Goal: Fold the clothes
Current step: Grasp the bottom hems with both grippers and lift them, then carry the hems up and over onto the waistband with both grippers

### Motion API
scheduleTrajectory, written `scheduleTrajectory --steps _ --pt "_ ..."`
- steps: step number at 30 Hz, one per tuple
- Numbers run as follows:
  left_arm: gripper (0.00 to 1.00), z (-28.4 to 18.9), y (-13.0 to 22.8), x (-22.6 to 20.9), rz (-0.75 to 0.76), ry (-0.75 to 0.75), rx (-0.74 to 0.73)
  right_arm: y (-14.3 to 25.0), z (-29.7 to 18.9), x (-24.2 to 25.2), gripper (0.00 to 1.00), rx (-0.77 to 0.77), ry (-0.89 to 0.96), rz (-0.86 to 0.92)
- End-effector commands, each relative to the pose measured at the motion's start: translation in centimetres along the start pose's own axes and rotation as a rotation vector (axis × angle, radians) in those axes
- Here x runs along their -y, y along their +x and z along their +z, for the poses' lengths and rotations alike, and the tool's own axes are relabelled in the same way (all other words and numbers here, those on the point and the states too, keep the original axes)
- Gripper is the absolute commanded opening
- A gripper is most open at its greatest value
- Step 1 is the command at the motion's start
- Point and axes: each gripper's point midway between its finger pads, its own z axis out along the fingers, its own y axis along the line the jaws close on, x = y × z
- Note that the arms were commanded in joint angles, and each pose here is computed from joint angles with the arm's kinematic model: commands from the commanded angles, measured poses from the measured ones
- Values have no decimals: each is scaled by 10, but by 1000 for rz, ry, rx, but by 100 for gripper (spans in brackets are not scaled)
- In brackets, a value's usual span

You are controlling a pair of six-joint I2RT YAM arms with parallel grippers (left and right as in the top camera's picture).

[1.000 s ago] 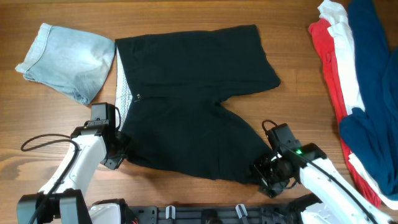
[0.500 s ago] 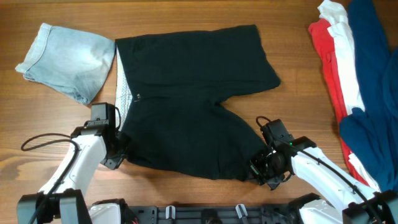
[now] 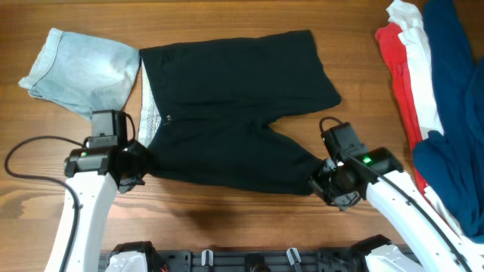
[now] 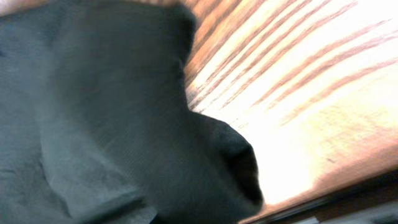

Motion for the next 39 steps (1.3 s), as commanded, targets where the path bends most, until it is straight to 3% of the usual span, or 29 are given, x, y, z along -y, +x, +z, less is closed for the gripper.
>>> scheduleTrajectory --steps 1,22,27,33,39 --pt "4 -36 -14 11 94 57 85 -30 -44 -13 4 174 -56 -28" --pt "4 -161 1 0 190 144 208 -37 -217 34 4 554 -135 10" --pt "4 -164 -14 1 171 122 272 -49 -250 6 4 658 -189 -176" --pt "4 -144 -29 8 168 57 229 -76 -238 -40 4 630 -84 -296" --pt "4 -110 -49 18 134 -31 167 -120 -185 -89 4 561 35 -347"
